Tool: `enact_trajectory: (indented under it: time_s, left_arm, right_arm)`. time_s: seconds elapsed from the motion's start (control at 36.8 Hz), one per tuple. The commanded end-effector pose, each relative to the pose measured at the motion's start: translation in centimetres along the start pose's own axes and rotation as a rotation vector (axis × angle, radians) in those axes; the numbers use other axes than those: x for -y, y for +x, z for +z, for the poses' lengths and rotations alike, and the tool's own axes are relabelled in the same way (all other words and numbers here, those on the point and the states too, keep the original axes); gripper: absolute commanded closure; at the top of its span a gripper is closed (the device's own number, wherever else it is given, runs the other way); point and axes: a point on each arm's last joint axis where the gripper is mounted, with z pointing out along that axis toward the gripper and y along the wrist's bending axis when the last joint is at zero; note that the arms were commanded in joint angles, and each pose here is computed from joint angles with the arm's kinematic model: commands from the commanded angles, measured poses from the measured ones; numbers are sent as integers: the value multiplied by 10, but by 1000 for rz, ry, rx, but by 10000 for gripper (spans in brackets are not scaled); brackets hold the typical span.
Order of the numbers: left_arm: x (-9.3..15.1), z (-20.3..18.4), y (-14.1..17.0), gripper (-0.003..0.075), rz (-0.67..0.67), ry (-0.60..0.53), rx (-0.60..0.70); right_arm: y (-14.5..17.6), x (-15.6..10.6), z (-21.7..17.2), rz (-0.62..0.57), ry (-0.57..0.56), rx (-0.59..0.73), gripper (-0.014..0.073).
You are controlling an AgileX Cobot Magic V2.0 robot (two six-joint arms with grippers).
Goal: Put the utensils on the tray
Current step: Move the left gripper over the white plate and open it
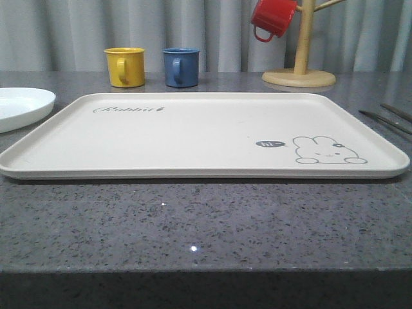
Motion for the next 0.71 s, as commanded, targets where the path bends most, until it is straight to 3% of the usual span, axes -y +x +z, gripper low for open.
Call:
enact_trajectory:
  time_s: [0.0,0.33,0.46,0.57,0.68]
  left_arm:
    - [-1,-2,-8,738,-12,-7,98]
    - [-1,-2,-8,738,-12,-7,100]
    - [-2,-3,-15,738,-13,-16,157]
    - [-4,-9,-43,738,-15,-23,240]
    - [-9,-19,-95,738,-14,-23,312]
  right_arm:
    - [-12,0,-3,-7,1,107,664]
    - [-12,0,-3,-7,1,107,664]
    - [-21,-1,-4,-20,-2,189,664]
    - [-51,-4,-13,-21,-8,249,664]
    - [-92,-7,-26,-23,-13,289,664]
